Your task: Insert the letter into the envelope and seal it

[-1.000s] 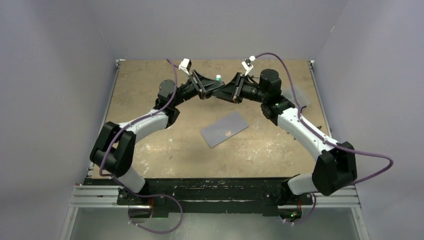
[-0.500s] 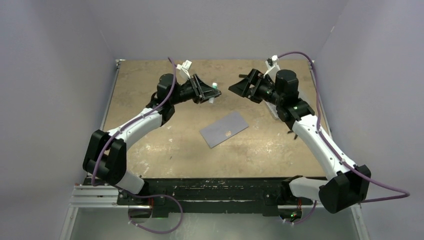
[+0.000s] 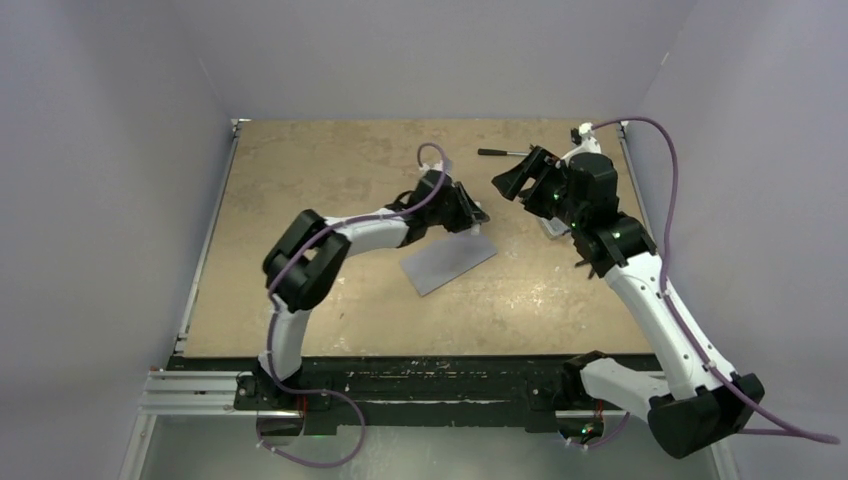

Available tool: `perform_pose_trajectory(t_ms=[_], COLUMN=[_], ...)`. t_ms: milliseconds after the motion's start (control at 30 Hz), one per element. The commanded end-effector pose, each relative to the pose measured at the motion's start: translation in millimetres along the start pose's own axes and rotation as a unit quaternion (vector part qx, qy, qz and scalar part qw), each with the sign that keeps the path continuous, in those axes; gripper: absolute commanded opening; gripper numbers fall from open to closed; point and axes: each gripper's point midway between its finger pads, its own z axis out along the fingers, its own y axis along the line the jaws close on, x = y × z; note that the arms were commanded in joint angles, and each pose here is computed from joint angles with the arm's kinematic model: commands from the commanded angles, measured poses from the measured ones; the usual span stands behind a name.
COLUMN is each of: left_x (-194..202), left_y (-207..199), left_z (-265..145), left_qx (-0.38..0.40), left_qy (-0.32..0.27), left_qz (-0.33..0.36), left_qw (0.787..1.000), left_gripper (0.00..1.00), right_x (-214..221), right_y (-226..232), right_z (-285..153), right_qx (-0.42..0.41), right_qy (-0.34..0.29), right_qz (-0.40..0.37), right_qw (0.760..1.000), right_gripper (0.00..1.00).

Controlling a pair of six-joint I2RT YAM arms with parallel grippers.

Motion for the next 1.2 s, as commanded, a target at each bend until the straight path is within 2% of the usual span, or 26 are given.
perform_pose_trajectory(t_ms=[0, 100, 233, 467, 633, 833, 967, 1167], left_x=[14, 34, 53, 73, 73, 68, 71, 63], left_y=[5, 18, 19, 41, 51, 58, 45, -7], left_z=[50, 72, 91, 113, 121, 129, 131, 115], left_qx=[-0.058, -0.1, -0.118, -0.147, -0.153, -0.152, -0.12, -0.033], left_qy=[-0.05, -0.066, -0.081, -0.083, -0.098, -0.122, -0.105, -0.073], left_qz=[-0.014, -0.038, -0.044, -0.071, -0.092, -0.102, -0.078, -0.007], left_qw=[0.997, 0.992, 0.989, 0.983, 0.979, 0.976, 0.984, 0.997], left_gripper=[0.0, 0.0, 0.02, 0.25, 0.37, 0.38, 0.39, 0.46], right_x=[-10, -10, -6, 1, 2, 7, 8, 9], right_y=[-7, -7, -8, -11, -11, -8, -9, -2], right_z=[-20, -30, -37, -43, -47, -52, -54, -55], right_qx=[0.023, 0.025, 0.02, 0.019, 0.015, 0.001, 0.0, -0.016], right_qy=[-0.026, -0.026, -0.019, -0.01, -0.01, -0.001, 0.002, 0.009], right_qz=[-0.012, -0.017, -0.022, -0.032, -0.04, -0.048, -0.054, -0.058], right_qw=[0.999, 0.999, 0.999, 0.999, 0.999, 0.999, 0.999, 0.998], right_gripper=[0.74, 0.74, 0.74, 0.75, 0.75, 0.75, 0.75, 0.76])
